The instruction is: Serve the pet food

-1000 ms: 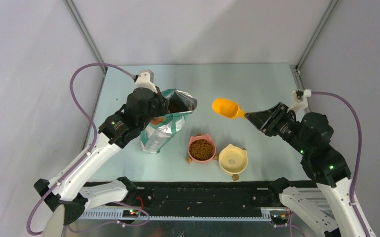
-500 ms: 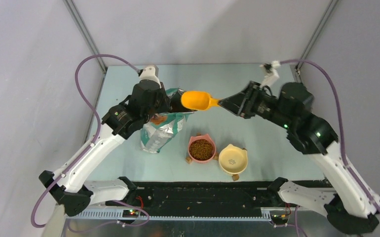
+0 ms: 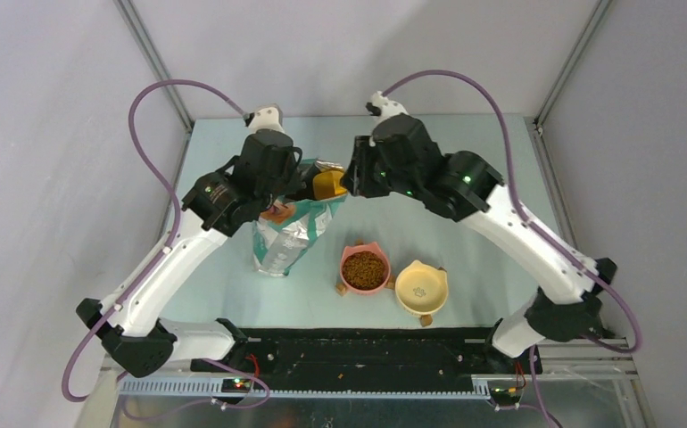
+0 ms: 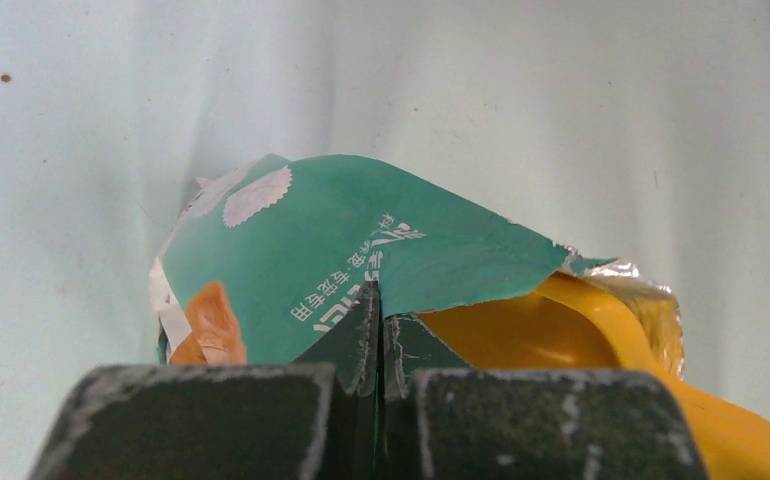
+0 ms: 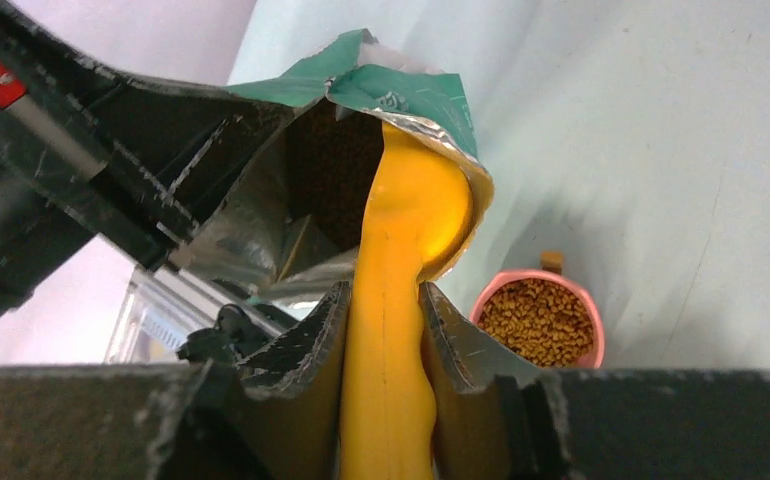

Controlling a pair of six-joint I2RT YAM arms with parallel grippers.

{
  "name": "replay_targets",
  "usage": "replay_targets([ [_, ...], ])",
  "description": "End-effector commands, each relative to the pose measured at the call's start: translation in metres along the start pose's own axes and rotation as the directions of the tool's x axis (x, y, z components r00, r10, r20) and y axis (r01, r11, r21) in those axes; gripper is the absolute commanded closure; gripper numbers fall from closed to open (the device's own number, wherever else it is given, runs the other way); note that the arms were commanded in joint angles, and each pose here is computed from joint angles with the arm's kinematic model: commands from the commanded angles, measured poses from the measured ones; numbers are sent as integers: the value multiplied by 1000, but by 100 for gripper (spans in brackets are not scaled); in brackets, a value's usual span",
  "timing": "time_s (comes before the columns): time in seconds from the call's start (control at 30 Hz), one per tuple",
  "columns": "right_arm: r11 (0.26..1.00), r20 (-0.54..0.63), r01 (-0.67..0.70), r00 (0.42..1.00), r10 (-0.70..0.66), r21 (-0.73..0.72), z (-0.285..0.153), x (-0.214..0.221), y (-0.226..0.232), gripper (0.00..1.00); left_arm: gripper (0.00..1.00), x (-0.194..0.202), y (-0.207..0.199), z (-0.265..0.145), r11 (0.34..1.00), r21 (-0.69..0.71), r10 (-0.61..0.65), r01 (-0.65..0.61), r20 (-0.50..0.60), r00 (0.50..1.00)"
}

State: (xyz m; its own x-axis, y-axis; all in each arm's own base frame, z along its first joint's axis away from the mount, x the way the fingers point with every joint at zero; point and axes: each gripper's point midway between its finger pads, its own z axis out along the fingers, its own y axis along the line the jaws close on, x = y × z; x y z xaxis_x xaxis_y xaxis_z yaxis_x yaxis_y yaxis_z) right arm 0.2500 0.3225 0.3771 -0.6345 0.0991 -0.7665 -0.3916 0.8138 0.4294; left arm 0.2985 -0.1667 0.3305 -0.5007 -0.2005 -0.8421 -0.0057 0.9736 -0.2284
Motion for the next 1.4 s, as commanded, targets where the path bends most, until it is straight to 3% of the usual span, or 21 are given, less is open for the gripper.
replay_targets([
  [0.0, 970, -45, 109, 994, -102, 218, 22, -1, -31, 100, 100, -33, 11, -20, 999, -32, -19, 23, 104, 994],
  [0.23, 927, -200, 199, 970, -140, 318, 75, 37, -41, 100, 100, -22, 9, -15, 1000, -6, -4, 5, 91, 996],
  [0.43, 974, -282, 129, 957, -73, 185, 104, 81, -27, 100, 100, -19, 14, -15, 1000, 3, -8, 8, 111, 994],
  [0.5, 995, -312, 39, 950, -10, 87, 108, 94, -13, 100, 100, -17, 16, -15, 1000, 4, -12, 11, 113, 994],
  [0.53, 999, -265, -10, 964, 19, 36, 108, 80, -6, 100, 100, -16, 16, -14, 1000, 6, -13, 12, 110, 994],
  [0.57, 998, -321, -61, 945, 59, 4, 109, 97, -5, 100, 100, -14, 16, -13, 1000, 6, -14, 14, 106, 994],
  [0.6, 993, -275, -106, 957, 87, -52, 108, 82, 1, 100, 100, -12, 15, -11, 1000, 9, -12, 12, 98, 995],
  [0.63, 985, -324, -156, 938, 123, -78, 109, 96, 1, 100, 100, -10, 15, -10, 1000, 10, -14, 13, 92, 996],
  [0.7, 957, -286, -228, 943, 172, -177, 102, 80, 11, 100, 100, -8, 13, -8, 1000, 14, -14, 12, 83, 996],
  [0.93, 857, -268, -395, 910, 316, -331, 79, 59, 10, 100, 100, 0, 14, -1, 1000, 2, -8, 8, 62, 998],
  [1.17, 767, -259, -450, 893, 369, -457, 53, 44, 9, 100, 100, 5, 15, 4, 1000, -11, 3, -2, 46, 999],
  [1.37, 738, -199, -465, 883, 425, -489, 36, 34, -4, 100, 100, 5, 15, 4, 1000, -13, 3, -2, 46, 999],
])
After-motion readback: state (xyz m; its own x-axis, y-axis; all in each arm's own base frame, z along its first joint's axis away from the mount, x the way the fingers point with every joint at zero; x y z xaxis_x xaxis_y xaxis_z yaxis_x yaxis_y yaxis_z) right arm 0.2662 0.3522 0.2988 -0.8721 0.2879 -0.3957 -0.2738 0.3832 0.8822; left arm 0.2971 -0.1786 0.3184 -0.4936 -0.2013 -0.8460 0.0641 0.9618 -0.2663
